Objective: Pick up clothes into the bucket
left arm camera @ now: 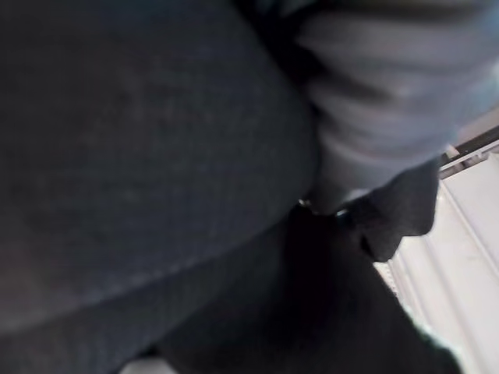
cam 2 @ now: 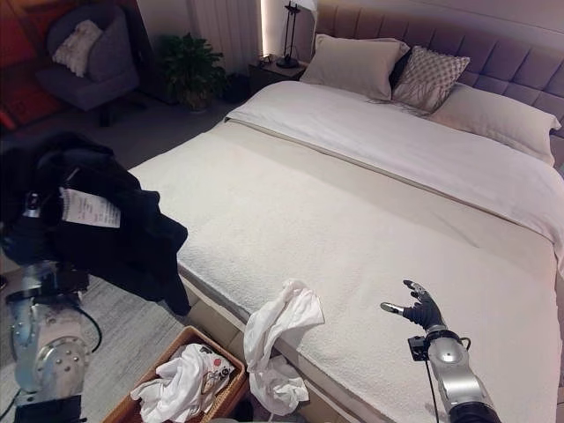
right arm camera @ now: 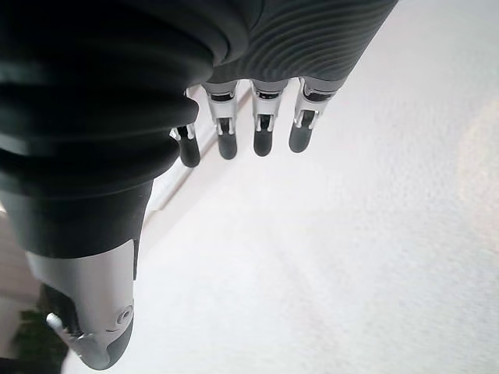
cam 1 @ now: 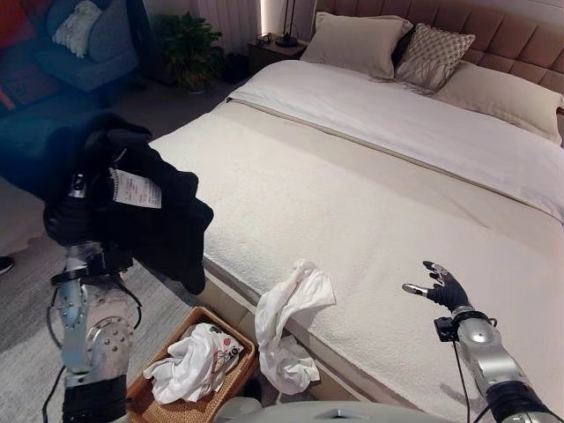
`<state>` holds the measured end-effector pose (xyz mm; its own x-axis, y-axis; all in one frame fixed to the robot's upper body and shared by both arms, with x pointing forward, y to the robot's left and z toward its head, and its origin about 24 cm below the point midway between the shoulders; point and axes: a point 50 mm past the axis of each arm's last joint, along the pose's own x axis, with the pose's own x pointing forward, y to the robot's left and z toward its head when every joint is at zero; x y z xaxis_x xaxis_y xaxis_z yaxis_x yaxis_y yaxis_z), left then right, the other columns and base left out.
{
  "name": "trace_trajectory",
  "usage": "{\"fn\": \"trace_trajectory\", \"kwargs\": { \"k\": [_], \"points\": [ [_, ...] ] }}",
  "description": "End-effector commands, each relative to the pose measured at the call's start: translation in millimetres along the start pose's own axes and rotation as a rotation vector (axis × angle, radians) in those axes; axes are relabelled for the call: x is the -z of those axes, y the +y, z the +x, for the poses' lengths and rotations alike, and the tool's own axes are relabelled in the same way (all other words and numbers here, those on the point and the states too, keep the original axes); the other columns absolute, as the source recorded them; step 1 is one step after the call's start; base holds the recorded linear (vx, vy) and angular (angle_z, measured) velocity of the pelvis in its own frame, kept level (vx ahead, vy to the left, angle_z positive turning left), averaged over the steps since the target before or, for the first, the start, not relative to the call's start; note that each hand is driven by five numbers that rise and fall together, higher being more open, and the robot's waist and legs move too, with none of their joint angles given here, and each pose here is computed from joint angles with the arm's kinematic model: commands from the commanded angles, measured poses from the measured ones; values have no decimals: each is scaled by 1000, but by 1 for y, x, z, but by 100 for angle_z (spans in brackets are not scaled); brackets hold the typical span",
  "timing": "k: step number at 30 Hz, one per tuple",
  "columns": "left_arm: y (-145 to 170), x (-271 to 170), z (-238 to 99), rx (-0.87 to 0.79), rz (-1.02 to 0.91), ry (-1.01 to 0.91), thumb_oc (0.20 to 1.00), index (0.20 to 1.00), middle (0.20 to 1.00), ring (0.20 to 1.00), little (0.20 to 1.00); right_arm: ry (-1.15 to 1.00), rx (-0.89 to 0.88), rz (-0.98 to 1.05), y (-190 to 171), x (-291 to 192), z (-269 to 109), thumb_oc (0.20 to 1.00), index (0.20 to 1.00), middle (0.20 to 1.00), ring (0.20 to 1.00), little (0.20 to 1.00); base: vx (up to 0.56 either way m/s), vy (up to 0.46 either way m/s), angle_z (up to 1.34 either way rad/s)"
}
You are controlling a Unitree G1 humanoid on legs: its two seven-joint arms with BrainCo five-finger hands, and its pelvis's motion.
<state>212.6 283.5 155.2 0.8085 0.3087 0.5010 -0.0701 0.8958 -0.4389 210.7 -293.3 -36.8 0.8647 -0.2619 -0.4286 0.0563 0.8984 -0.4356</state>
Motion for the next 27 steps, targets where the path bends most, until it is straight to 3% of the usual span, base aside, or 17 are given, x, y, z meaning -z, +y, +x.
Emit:
{"fn": "trace_trajectory", "kwargs": {
  "k": [1, 7, 16, 20, 21, 27],
  "points": [
    [0, -18, 1, 70, 138, -53, 200, 200, 200, 200, 200, -91, 18, -2, -1, -24, 10, 1000, 1000, 1000, 1000, 1000, -66, -5, 3],
    [38, 24, -45, -45, 241, 283, 200, 200, 200, 200, 200, -73, 24, -2, -4, -20, 10, 1000, 1000, 1000, 1000, 1000, -57, 8, 4],
    [118, 81, -91, -224, 790, 756, 200, 200, 200, 200, 200, -174, 72, 6, -9, -49, 17, 1000, 1000, 1000, 1000, 1000, -93, 25, 6],
    [124, 104, -88, -251, 939, 828, 200, 200, 200, 200, 200, -262, 97, 54, -4, -73, 21, 1000, 1000, 1000, 1000, 1000, -121, 40, 6],
    [126, 110, -81, -248, 1066, 836, 200, 200, 200, 200, 200, -330, 105, 74, 1, -91, 22, 1000, 1000, 1000, 1000, 1000, -89, 26, 2],
    [128, 115, -56, -344, 1213, 776, 200, 200, 200, 200, 200, -548, 119, 147, 9, -145, 16, 1000, 1000, 1000, 1000, 1000, -88, 37, -5]
  ]
}}
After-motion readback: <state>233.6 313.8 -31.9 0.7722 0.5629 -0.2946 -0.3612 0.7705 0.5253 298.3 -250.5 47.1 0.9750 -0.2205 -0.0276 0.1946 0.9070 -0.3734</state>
